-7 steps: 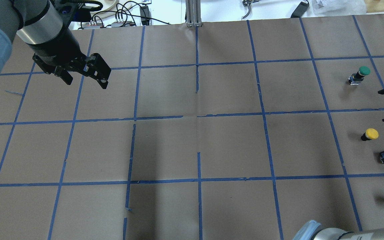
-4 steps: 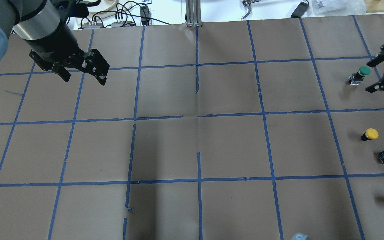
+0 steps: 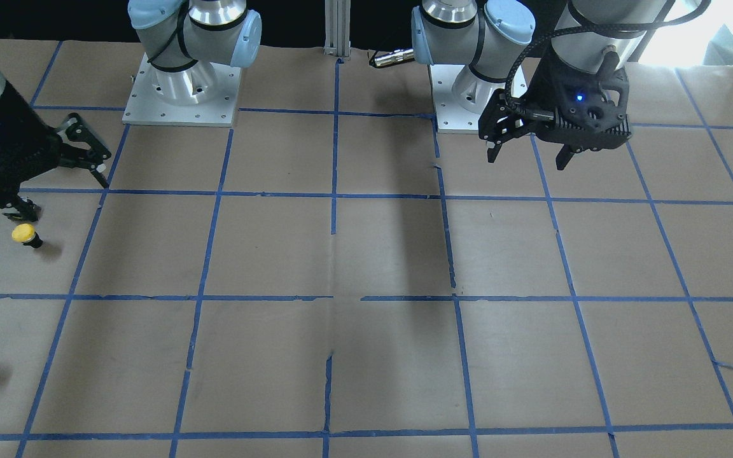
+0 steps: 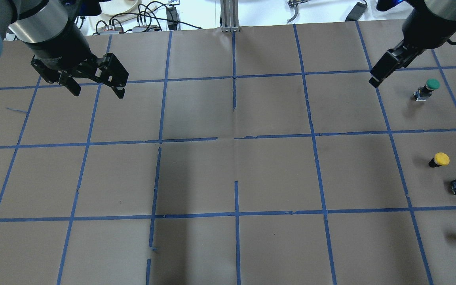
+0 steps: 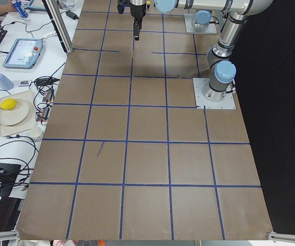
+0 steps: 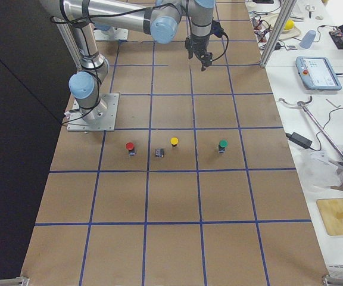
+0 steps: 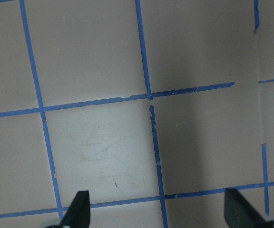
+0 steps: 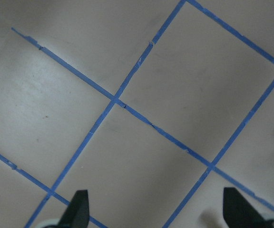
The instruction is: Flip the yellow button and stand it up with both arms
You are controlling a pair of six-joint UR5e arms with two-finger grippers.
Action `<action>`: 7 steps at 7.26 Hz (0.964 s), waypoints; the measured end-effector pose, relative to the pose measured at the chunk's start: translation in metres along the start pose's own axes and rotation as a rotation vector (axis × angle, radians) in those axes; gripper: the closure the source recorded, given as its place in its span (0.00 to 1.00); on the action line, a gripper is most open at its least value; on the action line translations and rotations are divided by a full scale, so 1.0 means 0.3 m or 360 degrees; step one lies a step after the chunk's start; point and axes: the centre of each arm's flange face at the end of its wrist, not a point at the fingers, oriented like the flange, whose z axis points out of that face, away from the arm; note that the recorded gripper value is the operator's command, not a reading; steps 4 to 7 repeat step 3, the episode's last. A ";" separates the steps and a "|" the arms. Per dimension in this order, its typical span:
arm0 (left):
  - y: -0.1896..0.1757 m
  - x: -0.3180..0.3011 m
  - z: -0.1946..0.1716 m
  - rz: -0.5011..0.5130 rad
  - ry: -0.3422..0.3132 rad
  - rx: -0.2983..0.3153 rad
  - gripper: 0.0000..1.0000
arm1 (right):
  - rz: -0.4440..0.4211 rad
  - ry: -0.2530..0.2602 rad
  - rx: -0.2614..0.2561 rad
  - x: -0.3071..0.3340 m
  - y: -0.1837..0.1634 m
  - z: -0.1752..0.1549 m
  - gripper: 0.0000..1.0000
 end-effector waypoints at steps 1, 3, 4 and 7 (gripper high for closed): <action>-0.003 0.000 -0.006 -0.0019 0.0003 -0.0021 0.00 | 0.0207 0.0036 -0.0047 -0.088 -0.021 -0.014 0.00; -0.015 -0.001 -0.035 -0.0071 0.0008 -0.0049 0.00 | 0.0554 0.0069 -0.0060 -0.224 -0.064 -0.042 0.00; -0.015 -0.001 -0.035 -0.0071 0.0008 -0.0049 0.00 | 0.0554 0.0069 -0.0060 -0.224 -0.064 -0.042 0.00; -0.015 -0.001 -0.035 -0.0071 0.0008 -0.0049 0.00 | 0.0554 0.0069 -0.0060 -0.224 -0.064 -0.042 0.00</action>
